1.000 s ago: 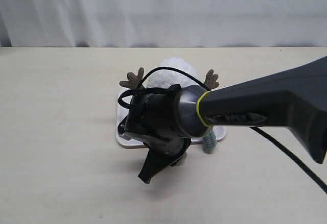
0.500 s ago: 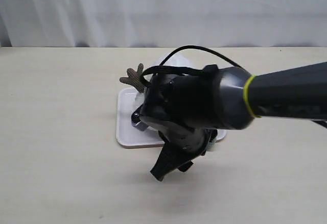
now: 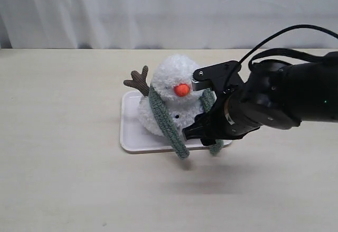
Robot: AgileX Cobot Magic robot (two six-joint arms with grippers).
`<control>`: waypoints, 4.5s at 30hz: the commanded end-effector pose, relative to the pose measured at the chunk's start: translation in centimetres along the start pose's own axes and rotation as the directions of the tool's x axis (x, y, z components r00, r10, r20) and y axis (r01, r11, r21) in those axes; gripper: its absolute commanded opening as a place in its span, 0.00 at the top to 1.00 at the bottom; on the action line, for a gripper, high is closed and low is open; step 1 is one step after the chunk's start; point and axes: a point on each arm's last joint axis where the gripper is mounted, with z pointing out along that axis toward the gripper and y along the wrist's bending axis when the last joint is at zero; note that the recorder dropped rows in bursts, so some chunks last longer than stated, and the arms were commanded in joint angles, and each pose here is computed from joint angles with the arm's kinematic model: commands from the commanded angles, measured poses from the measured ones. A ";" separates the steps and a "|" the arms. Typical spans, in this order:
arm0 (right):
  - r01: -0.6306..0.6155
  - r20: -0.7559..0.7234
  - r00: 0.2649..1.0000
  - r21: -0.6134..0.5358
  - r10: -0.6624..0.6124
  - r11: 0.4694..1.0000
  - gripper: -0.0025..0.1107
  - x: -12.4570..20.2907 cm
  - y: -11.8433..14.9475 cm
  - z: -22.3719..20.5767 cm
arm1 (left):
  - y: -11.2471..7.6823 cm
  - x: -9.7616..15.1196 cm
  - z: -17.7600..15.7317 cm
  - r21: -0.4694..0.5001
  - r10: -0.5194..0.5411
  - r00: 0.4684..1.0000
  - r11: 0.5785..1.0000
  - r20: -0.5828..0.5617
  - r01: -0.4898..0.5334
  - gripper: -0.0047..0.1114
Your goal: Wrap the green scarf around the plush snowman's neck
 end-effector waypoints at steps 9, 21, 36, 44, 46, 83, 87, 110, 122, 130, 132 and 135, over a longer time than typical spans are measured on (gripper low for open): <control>0.074 0.028 0.997 -0.071 -0.072 0.995 0.42 -0.2 -0.6 3.3 | 0.0 0.0 0.0 -0.004 0.000 1.000 1.000 0.012 0.000 0.96; 0.065 0.024 0.998 -0.065 -0.064 0.996 0.45 0.0 -2.1 5.7 | 0.0 0.0 0.0 -0.004 0.000 1.000 1.000 0.012 0.000 0.96; 0.044 -0.010 0.999 -0.079 -0.045 0.996 0.89 0.6 -1.8 7.1 | 0.0 0.0 0.0 -0.004 0.000 1.000 1.000 0.012 0.000 0.96; 0.018 -0.018 1.000 -0.089 -0.020 0.996 0.94 0.7 -1.7 7.0 | 0.0 0.0 0.0 -0.004 0.000 1.000 1.000 0.012 0.000 0.96; 0.007 -0.014 1.000 -0.100 -0.009 0.995 0.94 0.5 -1.6 6.6 | 0.0 0.0 0.0 -0.004 0.000 1.000 1.000 0.012 0.000 0.96; -0.010 -0.057 0.998 -0.306 -0.008 0.952 0.94 0.5 1.6 3.9 | 0.0 0.0 0.0 -0.004 0.000 1.000 1.000 0.012 0.000 0.96; -0.027 -0.039 0.999 -0.329 0.015 0.944 0.94 0.3 1.9 4.1 | 0.0 0.0 0.0 -0.004 0.000 1.000 1.000 0.012 0.000 0.96; -0.012 -0.142 0.989 -0.336 -0.037 0.942 0.39 1.6 2.2 5.1 | 0.0 0.0 0.0 -0.004 0.000 1.000 1.000 0.012 0.000 0.96; -0.001 -0.219 0.971 -0.408 -0.098 0.913 0.42 1.6 1.7 -0.2 | 0.0 0.0 0.0 -0.004 0.000 1.000 1.000 0.012 0.000 0.96; 0.007 -0.171 0.981 -0.449 -0.094 0.894 0.62 1.4 1.1 -4.4 | 0.0 0.0 0.0 -0.004 0.000 1.000 1.000 0.012 0.000 0.96; -0.002 -0.158 0.984 -0.458 -0.079 0.889 0.62 1.7 0.9 -5.2 | 0.0 0.0 0.0 -0.004 0.000 1.000 1.000 0.012 0.000 0.96; -0.007 -0.157 0.985 -0.462 -0.074 0.887 0.61 2.7 0.6 -5.9 | 0.0 0.0 0.0 -0.004 0.000 1.000 1.000 0.012 0.000 0.96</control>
